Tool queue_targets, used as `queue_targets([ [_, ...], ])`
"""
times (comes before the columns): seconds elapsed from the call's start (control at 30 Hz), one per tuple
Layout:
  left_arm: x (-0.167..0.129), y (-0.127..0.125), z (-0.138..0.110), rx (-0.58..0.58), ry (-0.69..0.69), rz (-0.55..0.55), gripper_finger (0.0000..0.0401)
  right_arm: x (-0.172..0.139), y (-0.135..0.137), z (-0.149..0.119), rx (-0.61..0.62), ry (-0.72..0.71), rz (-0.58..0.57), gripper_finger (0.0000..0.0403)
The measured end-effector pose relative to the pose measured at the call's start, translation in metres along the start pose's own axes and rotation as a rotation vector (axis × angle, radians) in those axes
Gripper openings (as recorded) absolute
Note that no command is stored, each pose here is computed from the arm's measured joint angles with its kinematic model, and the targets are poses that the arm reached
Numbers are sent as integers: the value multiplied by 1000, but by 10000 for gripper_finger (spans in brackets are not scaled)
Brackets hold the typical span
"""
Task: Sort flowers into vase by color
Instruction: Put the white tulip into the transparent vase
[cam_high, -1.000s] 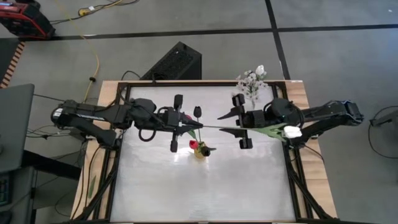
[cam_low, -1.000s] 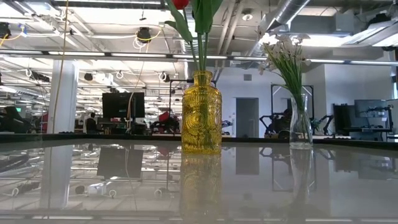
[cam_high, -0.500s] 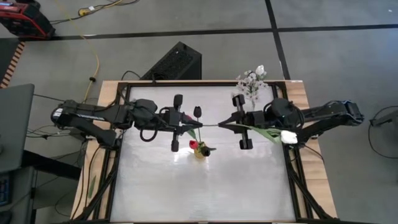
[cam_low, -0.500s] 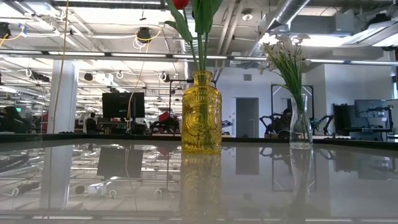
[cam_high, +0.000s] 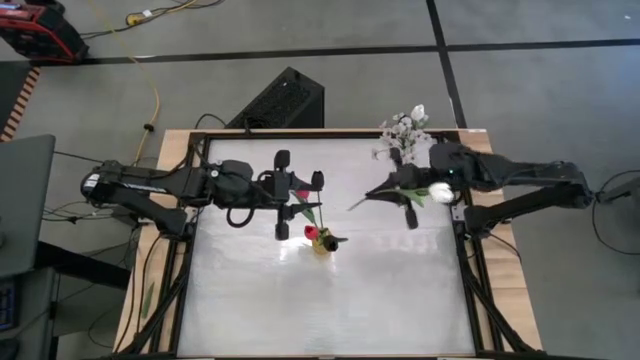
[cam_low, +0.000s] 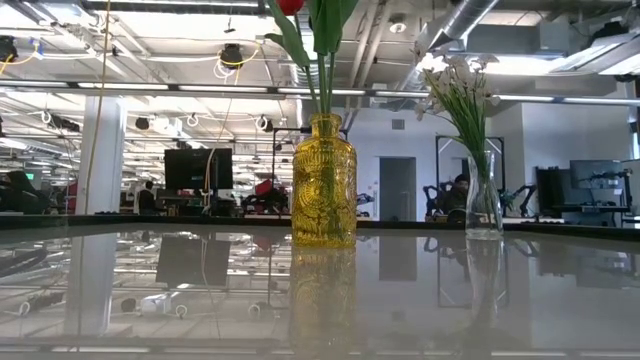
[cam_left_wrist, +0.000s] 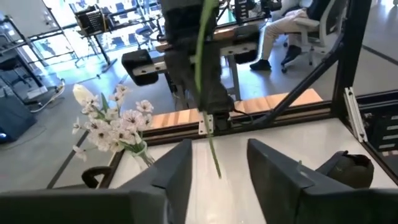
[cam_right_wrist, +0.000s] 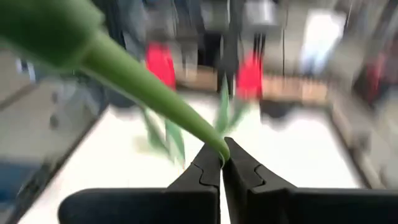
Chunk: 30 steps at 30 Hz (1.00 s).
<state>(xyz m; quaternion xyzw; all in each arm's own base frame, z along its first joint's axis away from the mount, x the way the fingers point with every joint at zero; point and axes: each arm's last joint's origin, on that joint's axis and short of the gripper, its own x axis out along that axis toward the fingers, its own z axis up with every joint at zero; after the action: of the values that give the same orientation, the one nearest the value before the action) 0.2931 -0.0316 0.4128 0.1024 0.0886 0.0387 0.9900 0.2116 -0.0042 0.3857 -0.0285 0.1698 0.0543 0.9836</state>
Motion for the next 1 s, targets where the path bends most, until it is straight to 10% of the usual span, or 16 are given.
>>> queue_targets([
  [0.43,-11,0,-5,-31,86,13,175,-70,-9,-21,255,410,-287,28],
  [1.0,-34,21,-28,91,193,286,168,-112,-33,-78,353,291,-806,28],
])
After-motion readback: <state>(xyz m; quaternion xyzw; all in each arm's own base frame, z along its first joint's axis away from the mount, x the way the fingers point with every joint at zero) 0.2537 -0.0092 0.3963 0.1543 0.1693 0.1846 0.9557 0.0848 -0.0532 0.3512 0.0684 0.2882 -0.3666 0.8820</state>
